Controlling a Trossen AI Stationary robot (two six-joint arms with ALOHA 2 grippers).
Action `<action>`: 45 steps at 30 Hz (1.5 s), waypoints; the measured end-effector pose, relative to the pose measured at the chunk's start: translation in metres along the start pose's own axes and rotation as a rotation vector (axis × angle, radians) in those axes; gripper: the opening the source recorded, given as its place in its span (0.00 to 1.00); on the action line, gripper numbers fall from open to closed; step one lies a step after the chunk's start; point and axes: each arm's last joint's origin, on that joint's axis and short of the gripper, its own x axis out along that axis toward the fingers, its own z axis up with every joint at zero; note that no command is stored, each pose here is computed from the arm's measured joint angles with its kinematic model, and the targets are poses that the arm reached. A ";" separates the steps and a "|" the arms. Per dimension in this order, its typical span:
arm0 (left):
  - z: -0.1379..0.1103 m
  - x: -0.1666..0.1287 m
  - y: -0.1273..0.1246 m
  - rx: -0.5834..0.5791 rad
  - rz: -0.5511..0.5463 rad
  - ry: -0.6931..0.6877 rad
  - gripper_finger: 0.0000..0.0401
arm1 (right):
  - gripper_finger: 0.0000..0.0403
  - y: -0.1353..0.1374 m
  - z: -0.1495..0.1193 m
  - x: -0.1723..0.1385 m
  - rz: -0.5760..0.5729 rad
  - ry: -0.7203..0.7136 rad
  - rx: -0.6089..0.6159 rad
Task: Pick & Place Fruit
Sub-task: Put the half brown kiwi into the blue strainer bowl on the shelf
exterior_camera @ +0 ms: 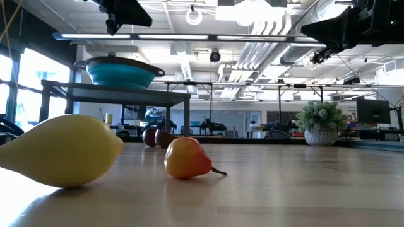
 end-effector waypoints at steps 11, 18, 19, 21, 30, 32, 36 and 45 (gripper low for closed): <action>-0.006 0.017 -0.004 0.048 -0.039 0.073 0.10 | 0.01 0.000 0.001 0.000 -0.002 -0.007 0.002; -0.021 0.037 -0.021 0.083 -0.064 0.165 0.10 | 0.01 0.000 0.001 0.000 -0.001 -0.007 0.003; -0.024 0.039 -0.025 0.074 -0.056 0.175 0.10 | 0.01 0.000 0.001 0.000 -0.002 -0.007 0.003; -0.029 0.043 -0.032 0.050 -0.032 0.189 0.10 | 0.01 0.000 0.001 0.000 -0.001 -0.007 0.003; -0.060 0.050 -0.073 0.021 0.045 0.227 0.10 | 0.01 0.000 0.001 0.000 -0.002 -0.007 0.002; -0.070 0.050 -0.081 0.010 0.088 0.238 0.10 | 0.01 0.000 0.001 0.000 -0.001 -0.007 0.002; -0.086 0.051 -0.094 -0.100 0.189 0.211 0.10 | 0.01 0.000 0.001 0.000 -0.001 -0.007 0.002; -0.140 0.073 -0.120 -0.252 0.368 0.164 0.10 | 0.01 0.000 0.001 0.000 -0.001 -0.007 0.002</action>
